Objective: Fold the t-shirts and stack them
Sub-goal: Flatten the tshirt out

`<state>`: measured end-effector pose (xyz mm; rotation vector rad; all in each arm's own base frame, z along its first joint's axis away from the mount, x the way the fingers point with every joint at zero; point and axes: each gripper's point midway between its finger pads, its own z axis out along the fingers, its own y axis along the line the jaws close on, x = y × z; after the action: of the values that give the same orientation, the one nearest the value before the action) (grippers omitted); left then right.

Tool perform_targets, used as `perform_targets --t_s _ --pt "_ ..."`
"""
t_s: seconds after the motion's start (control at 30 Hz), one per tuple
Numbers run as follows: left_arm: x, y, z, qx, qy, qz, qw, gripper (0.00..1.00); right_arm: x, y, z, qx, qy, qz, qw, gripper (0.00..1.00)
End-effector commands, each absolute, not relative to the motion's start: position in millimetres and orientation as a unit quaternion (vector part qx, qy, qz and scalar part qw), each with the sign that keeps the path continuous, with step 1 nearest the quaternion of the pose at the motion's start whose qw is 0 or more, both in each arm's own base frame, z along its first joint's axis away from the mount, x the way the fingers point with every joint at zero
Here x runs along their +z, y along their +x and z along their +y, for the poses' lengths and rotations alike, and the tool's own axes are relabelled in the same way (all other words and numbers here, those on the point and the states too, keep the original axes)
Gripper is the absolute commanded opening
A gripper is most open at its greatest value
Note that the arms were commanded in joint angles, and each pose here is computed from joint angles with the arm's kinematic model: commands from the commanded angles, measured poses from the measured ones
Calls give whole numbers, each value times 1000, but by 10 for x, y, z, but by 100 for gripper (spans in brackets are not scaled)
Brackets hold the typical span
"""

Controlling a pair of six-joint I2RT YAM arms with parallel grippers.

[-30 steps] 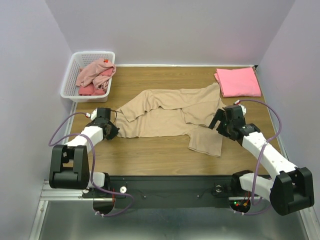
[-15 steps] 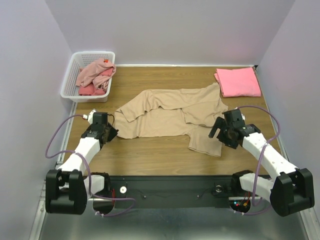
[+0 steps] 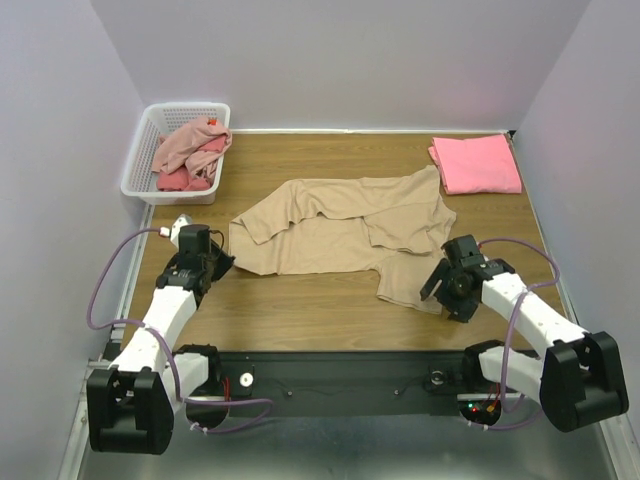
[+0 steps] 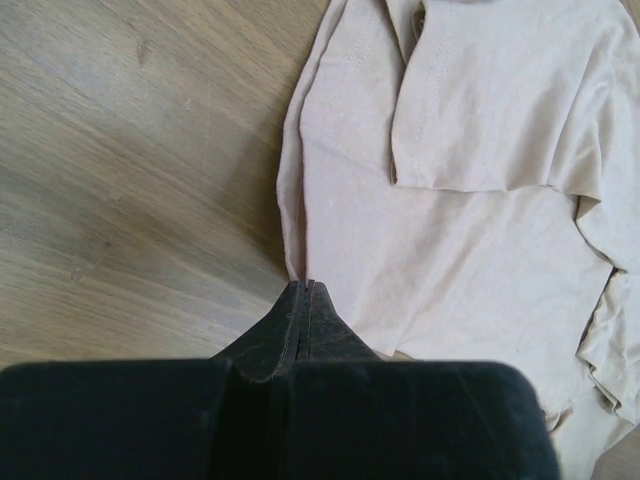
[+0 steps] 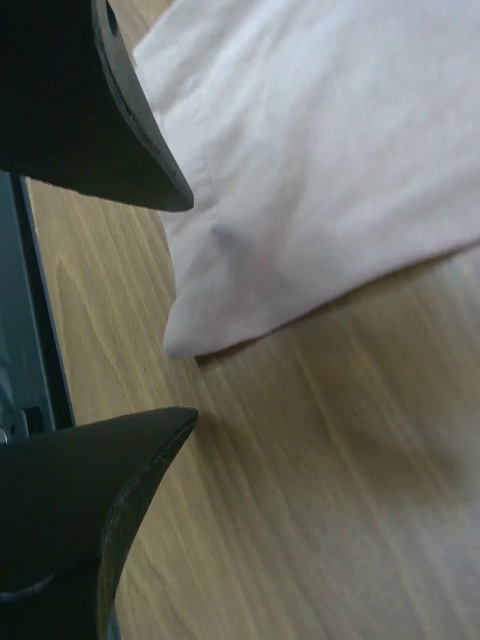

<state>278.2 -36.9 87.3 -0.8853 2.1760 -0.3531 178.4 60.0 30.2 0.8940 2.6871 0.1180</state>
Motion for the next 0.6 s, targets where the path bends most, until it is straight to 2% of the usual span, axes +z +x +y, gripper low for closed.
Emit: perform_targets --t_s 0.0,0.13,0.23,0.27,0.33,0.37,0.47,0.57 --pt "908 2766 -397 -146 -337 847 384 0 246 1768 569 30 347 926 148 82" --pt "920 2760 -404 -149 -336 846 386 0 151 1756 566 26 352 925 144 68" --pt "926 2760 -398 -148 -339 844 387 0 69 1723 591 30 345 929 133 53" --pt "916 2754 -394 -146 -339 845 386 0 41 1718 590 29 345 929 132 41" --pt "915 2758 -388 -146 -341 844 387 0 28 1736 594 32 345 928 136 32" --pt "930 2760 -398 -149 -339 844 388 0 30 1758 585 31 345 928 141 19" --pt "1025 2789 -420 -156 -329 843 395 0 185 1927 632 50 333 927 168 0" --pt "1275 2830 -442 -169 -318 835 416 0 618 2256 708 88 302 920 232 0"
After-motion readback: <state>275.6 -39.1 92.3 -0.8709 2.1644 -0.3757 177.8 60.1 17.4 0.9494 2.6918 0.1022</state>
